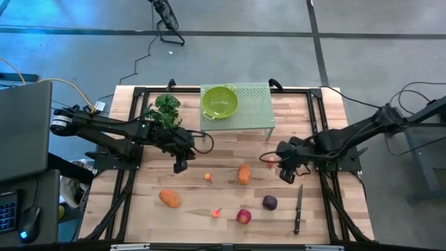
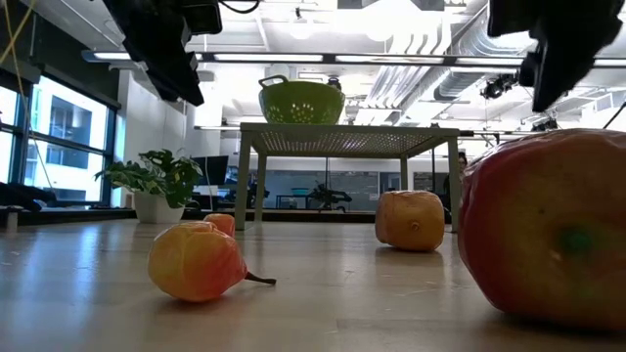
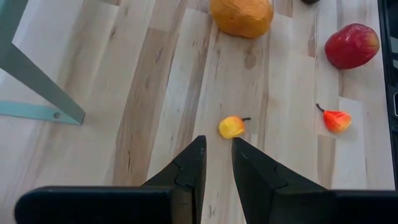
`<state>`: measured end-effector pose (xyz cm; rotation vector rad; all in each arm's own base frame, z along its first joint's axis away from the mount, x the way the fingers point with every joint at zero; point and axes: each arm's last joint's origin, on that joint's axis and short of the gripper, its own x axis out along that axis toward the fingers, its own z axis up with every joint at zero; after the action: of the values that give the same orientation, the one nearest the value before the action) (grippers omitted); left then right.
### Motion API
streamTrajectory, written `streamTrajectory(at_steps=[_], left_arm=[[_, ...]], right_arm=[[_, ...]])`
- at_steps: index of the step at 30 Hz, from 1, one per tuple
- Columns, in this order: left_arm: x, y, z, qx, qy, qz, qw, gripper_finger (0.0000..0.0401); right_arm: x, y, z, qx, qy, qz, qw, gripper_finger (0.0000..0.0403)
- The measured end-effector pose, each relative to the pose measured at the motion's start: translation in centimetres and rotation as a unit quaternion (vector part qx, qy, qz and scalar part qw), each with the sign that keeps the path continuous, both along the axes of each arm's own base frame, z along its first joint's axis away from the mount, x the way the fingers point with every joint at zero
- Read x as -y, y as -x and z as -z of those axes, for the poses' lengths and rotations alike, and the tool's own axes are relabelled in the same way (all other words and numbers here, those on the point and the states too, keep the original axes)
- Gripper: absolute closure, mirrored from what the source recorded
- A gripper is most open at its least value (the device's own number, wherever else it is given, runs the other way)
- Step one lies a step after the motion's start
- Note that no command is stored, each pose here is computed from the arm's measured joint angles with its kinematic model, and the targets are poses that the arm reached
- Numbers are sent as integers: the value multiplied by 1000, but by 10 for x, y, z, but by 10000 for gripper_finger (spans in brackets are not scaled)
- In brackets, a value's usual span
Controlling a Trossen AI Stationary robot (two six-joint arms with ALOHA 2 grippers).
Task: Pick & Place Fruit
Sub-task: Put the top orange pear into the green strainer bowl on the shelf
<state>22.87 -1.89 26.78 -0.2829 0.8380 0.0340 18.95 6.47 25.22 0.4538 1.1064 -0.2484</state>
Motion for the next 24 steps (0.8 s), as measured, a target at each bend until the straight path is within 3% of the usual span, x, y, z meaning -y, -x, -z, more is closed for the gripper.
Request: streamTrajectory(at_steps=[8,13,18,24], left_arm=[[0,0,0,0,0,0,1000,327],[0,0,0,0,0,0,1000,327],[0,0,0,-1,0,0,1000,327],[0,0,0,-1,-2,1,1000,327]], right_arm=[[-7,-15,23,-56,20,7,998,337],[-7,-22,34,-69,44,60,995,337],[-3,-29,44,-97,22,116,988,336],[-4,-36,59,-135,15,121,983,293]])
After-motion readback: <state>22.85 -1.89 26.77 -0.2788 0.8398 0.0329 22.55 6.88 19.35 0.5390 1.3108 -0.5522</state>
